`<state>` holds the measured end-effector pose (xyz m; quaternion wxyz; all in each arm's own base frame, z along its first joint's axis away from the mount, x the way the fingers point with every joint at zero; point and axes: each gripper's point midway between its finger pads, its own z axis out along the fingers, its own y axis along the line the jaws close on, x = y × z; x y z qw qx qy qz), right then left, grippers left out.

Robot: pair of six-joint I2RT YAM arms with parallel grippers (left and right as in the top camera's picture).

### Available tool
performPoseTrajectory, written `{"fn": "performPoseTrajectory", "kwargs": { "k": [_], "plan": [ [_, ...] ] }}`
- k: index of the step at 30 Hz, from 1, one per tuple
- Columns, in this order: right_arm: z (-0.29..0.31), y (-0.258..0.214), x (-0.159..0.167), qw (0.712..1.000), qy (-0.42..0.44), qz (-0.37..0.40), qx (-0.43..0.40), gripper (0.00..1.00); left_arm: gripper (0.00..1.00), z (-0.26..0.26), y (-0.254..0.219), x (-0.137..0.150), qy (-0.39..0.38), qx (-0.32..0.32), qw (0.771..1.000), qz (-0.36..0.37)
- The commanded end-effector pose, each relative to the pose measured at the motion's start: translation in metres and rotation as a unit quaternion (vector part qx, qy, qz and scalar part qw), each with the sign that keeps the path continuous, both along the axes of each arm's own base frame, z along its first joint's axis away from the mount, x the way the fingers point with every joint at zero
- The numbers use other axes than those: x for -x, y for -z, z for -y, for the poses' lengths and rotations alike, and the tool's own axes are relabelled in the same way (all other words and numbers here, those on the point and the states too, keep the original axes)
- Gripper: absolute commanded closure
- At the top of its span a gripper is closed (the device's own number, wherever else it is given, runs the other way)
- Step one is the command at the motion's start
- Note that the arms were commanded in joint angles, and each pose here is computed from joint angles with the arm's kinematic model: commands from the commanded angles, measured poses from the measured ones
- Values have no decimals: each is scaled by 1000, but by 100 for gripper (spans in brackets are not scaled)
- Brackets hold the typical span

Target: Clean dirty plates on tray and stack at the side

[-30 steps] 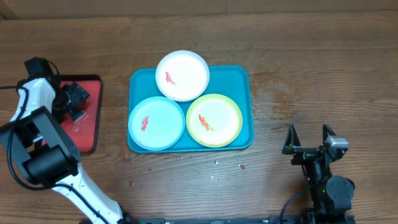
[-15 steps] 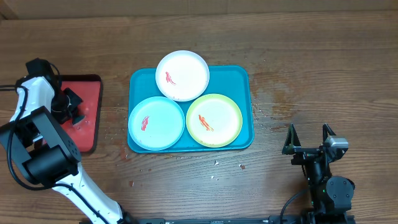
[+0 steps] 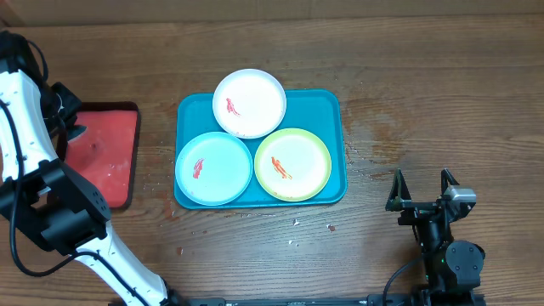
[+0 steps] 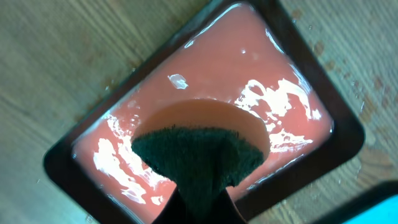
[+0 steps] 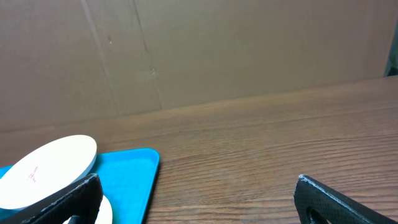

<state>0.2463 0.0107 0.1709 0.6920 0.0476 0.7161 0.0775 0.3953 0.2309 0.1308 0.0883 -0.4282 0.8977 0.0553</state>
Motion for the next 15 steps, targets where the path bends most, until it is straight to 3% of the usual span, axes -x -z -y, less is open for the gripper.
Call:
{"fn": "performPoseTrajectory", "kwargs": {
  "k": [1,4,7,10,15],
  "plan": [
    [1,1,0,1000,2,4,2,0,96,2,31,6,-13,7,1000,-19],
    [1,1,0,1000,2,4,2,0,96,9,76,11,-16,23,999,-26],
    [1,1,0,1000,1,4,2,0,96,14,89,18,-14,35,999,-35],
    [1,1,0,1000,2,4,2,0,96,10,67,12,-2,26,999,-22],
    [1,1,0,1000,1,4,2,0,96,2,-7,-2,30,-8,999,28]
  ]
}}
